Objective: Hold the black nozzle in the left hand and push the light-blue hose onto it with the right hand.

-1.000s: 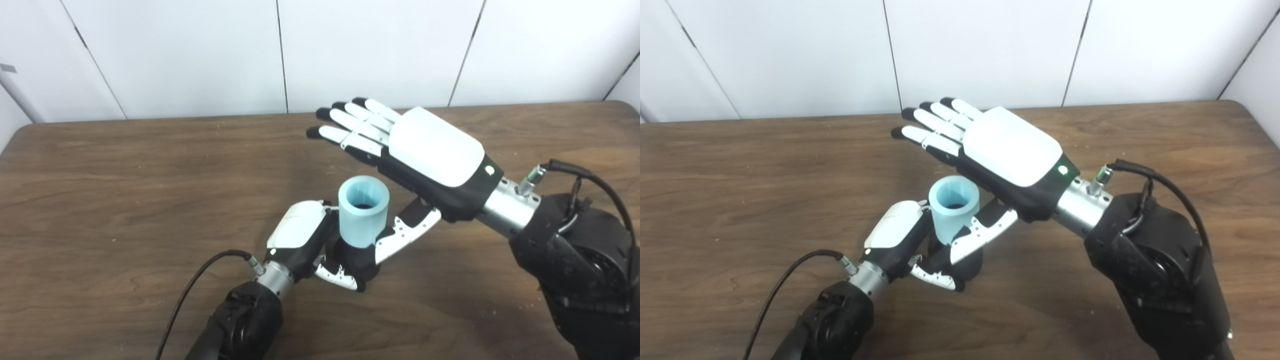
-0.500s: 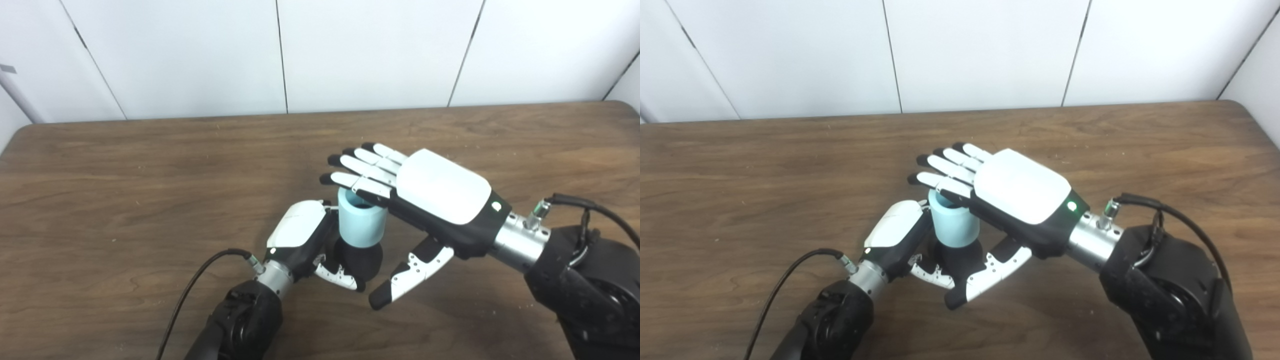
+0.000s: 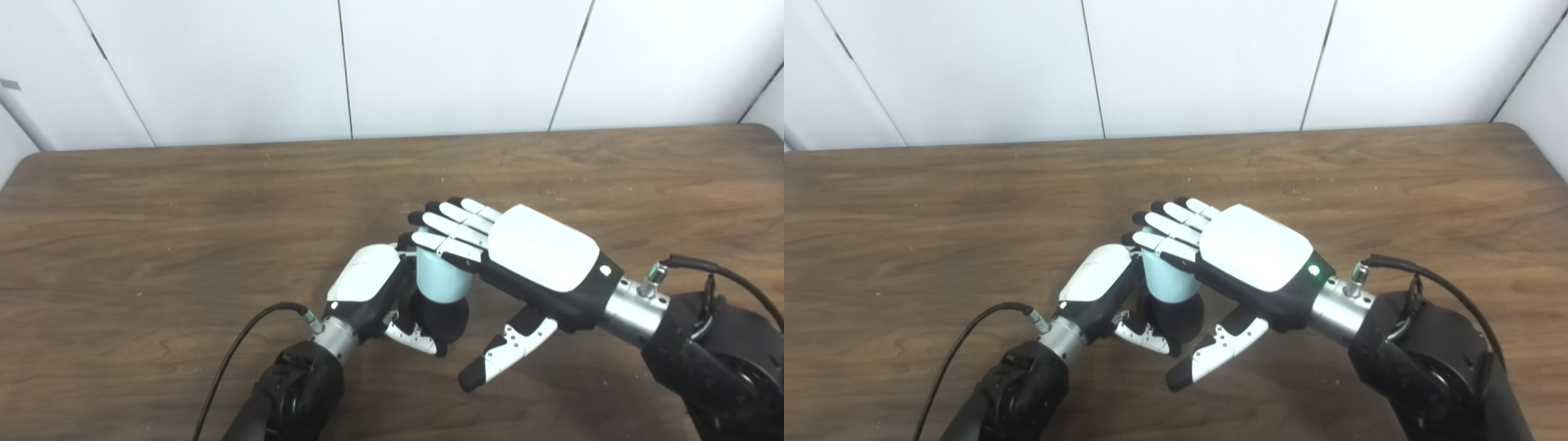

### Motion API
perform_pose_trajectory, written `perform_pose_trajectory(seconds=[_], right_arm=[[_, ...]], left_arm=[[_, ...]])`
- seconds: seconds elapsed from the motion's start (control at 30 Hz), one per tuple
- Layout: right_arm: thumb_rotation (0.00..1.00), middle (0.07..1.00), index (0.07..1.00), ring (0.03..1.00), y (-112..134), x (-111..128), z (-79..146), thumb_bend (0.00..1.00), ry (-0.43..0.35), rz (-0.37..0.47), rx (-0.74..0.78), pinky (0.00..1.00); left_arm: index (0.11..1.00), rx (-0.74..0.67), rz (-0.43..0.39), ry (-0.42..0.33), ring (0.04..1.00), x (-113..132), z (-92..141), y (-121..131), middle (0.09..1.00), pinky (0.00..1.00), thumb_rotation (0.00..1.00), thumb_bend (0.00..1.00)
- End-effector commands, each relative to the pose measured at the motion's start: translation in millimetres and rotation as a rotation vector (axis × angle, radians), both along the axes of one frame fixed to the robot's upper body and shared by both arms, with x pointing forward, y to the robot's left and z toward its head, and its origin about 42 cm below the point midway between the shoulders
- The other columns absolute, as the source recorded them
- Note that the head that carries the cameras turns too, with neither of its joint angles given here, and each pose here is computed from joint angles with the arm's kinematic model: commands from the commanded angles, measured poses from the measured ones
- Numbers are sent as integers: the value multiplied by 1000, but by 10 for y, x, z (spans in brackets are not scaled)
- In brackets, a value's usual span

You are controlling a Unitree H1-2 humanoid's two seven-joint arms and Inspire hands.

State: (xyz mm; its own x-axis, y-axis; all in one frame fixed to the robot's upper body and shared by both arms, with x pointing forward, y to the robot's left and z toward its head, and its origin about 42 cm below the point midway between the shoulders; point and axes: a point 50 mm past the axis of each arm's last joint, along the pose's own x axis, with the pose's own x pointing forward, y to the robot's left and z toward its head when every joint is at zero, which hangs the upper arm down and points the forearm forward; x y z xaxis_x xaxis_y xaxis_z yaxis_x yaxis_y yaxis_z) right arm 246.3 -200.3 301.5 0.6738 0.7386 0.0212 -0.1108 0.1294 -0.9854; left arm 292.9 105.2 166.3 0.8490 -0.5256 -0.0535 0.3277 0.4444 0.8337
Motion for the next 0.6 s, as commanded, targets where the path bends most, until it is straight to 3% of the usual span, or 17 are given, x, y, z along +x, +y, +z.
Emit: perform_pose_trajectory(seconds=[0.0, 0.57], right_arm=[[1000, 1000, 938, 1000, -56, -14, 27, 709, -10, -12, -25, 1000], [1000, 1000, 939, 1000, -71, -53, 87, 711, -18, -18, 14, 1000]], left_arm=[[503, 34, -2, 84, 695, -41, -162, 33, 442, 908, 0, 521], [492, 38, -1, 83, 698, -52, -162, 40, 467, 902, 0, 523]])
